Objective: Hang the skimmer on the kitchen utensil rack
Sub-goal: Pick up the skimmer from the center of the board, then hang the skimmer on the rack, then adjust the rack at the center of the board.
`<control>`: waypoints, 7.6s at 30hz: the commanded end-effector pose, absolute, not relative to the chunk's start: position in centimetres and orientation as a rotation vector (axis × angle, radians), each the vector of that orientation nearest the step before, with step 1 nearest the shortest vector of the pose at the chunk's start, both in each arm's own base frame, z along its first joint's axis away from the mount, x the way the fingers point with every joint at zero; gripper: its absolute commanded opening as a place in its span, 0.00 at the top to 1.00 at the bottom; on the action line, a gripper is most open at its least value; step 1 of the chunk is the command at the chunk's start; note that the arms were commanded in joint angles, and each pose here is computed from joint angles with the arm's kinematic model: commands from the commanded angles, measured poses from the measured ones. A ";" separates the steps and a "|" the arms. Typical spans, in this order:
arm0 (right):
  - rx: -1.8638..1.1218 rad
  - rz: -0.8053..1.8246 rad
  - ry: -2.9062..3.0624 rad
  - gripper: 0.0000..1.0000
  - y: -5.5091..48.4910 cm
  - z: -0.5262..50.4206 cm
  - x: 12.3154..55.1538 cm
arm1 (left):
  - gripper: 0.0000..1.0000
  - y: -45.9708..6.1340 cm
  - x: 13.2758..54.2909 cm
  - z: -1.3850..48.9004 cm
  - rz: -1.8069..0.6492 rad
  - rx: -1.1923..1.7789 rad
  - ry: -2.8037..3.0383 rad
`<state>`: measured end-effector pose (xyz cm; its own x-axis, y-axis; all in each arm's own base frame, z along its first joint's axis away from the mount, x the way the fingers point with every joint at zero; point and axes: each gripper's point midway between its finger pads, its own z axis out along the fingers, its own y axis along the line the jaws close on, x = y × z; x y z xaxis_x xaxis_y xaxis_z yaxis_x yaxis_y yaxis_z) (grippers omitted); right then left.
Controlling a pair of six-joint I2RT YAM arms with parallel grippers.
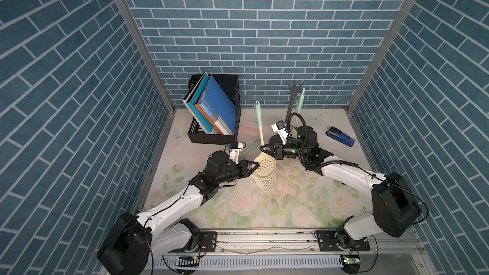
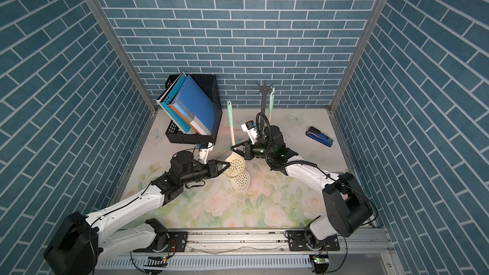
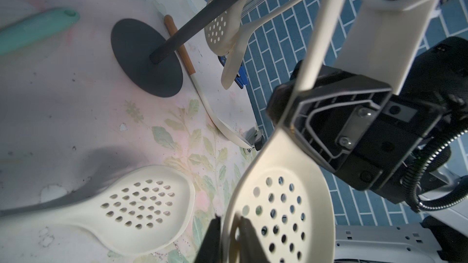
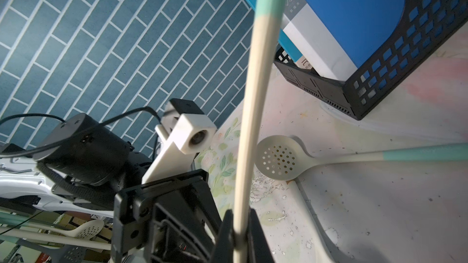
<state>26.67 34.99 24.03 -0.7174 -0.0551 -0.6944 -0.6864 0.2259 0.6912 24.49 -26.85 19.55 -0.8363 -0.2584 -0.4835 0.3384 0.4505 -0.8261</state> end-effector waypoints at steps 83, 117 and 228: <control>-0.577 1.885 1.587 1.00 23.4 31.4 23.8 | 0.00 -23.4 40.1 25.2 -1.096 -0.005 1.931; -0.523 1.907 1.747 1.00 25.1 24.4 27.3 | 0.00 -25.2 38.8 25.2 -1.149 0.032 1.929; 0.182 0.941 2.130 0.01 11.2 21.3 27.5 | 0.11 -36.1 46.2 29.6 -0.864 0.900 1.503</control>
